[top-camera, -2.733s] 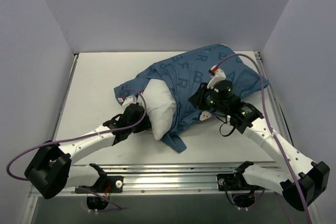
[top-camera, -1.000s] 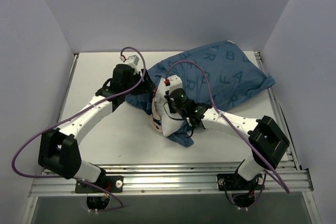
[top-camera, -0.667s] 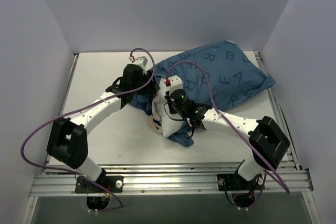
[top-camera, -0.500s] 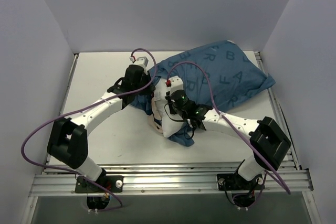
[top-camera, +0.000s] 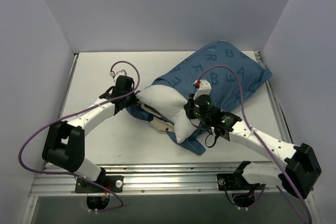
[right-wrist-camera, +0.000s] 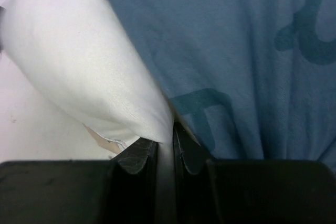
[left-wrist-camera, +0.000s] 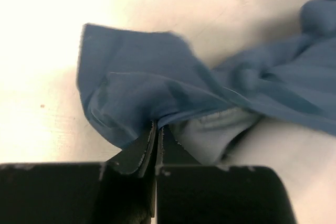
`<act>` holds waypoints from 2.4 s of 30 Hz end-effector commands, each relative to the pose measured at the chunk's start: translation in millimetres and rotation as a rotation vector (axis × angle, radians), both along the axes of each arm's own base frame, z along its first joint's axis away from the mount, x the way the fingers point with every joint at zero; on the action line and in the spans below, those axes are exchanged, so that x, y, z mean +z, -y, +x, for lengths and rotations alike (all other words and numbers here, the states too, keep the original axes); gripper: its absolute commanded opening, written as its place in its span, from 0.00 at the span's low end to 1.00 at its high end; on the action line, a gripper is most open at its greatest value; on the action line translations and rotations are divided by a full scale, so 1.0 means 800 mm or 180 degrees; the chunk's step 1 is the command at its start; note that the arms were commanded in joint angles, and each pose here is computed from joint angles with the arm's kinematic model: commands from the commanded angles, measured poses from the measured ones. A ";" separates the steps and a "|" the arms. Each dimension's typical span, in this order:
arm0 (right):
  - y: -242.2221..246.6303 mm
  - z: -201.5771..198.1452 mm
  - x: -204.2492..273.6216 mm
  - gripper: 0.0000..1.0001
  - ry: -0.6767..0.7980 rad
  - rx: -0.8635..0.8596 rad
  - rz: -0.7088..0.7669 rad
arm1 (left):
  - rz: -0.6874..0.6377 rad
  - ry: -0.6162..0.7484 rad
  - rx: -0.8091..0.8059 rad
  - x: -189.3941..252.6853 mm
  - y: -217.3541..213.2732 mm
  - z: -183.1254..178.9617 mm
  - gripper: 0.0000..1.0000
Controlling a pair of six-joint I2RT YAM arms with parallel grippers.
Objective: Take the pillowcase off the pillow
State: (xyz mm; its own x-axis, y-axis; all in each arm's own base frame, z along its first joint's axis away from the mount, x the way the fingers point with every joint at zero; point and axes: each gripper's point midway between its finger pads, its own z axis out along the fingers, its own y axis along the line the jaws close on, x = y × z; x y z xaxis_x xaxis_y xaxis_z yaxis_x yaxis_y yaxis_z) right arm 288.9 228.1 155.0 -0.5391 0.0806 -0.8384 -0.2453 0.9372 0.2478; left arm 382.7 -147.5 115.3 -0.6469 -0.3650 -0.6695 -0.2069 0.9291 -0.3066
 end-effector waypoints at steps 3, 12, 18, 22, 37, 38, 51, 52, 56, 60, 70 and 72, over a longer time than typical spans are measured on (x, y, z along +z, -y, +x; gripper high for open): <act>0.077 -0.015 0.002 0.00 -0.0170 -0.0615 -0.0084 | 0.0028 -0.0197 0.0794 -0.065 -0.074 -0.005 0.02; 0.016 -0.033 0.083 0.00 0.0168 0.0461 0.0434 | -0.0778 -0.0040 0.0273 -0.079 -0.007 0.000 0.15; 0.003 -0.054 0.101 0.25 0.0147 0.0791 0.0558 | -0.1013 0.0749 0.0038 0.049 -0.004 -0.006 0.43; 0.033 -0.048 0.123 0.66 0.0203 0.0415 0.0466 | -0.0709 0.1102 0.0015 0.132 -0.029 -0.016 0.81; 0.126 0.053 0.038 0.95 -0.0328 -0.0973 0.0526 | -0.1345 0.0532 -0.1627 0.088 0.156 -0.006 0.87; 0.120 0.061 0.018 0.95 -0.0433 -0.0886 0.0424 | -0.1500 0.0427 -0.1640 0.074 0.167 -0.020 0.86; -0.086 0.112 0.022 0.91 -0.0341 0.0959 0.0314 | -0.1626 0.0317 -0.1641 0.068 0.161 -0.179 0.82; -0.103 0.124 0.046 0.91 -0.0199 0.1104 0.0348 | -0.1555 0.0363 -0.1522 0.066 0.152 -0.172 0.82; -0.139 0.160 0.039 0.91 -0.0145 0.1189 0.0171 | -0.1287 0.0435 -0.1303 0.054 0.137 -0.146 0.83; -0.137 0.191 0.070 0.92 0.0128 0.0962 0.0127 | -0.1147 0.0343 -0.1090 0.033 0.118 -0.093 0.83; -0.020 0.132 0.106 1.00 0.0220 -0.0067 -0.0141 | -0.1295 0.0737 -0.1284 0.094 0.152 -0.063 0.86; -0.006 0.101 0.119 1.00 0.0241 -0.0174 0.0038 | -0.1287 0.0859 -0.1458 0.114 0.166 -0.083 0.86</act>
State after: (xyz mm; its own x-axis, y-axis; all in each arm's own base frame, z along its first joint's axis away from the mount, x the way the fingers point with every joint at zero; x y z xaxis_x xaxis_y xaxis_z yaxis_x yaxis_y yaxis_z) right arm 396.7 261.9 225.3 -0.5030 0.0151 -0.8642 -0.3253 0.9230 0.2055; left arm 314.2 -265.9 152.7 -0.7384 -0.3454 -0.5792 0.1751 0.7312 -0.6593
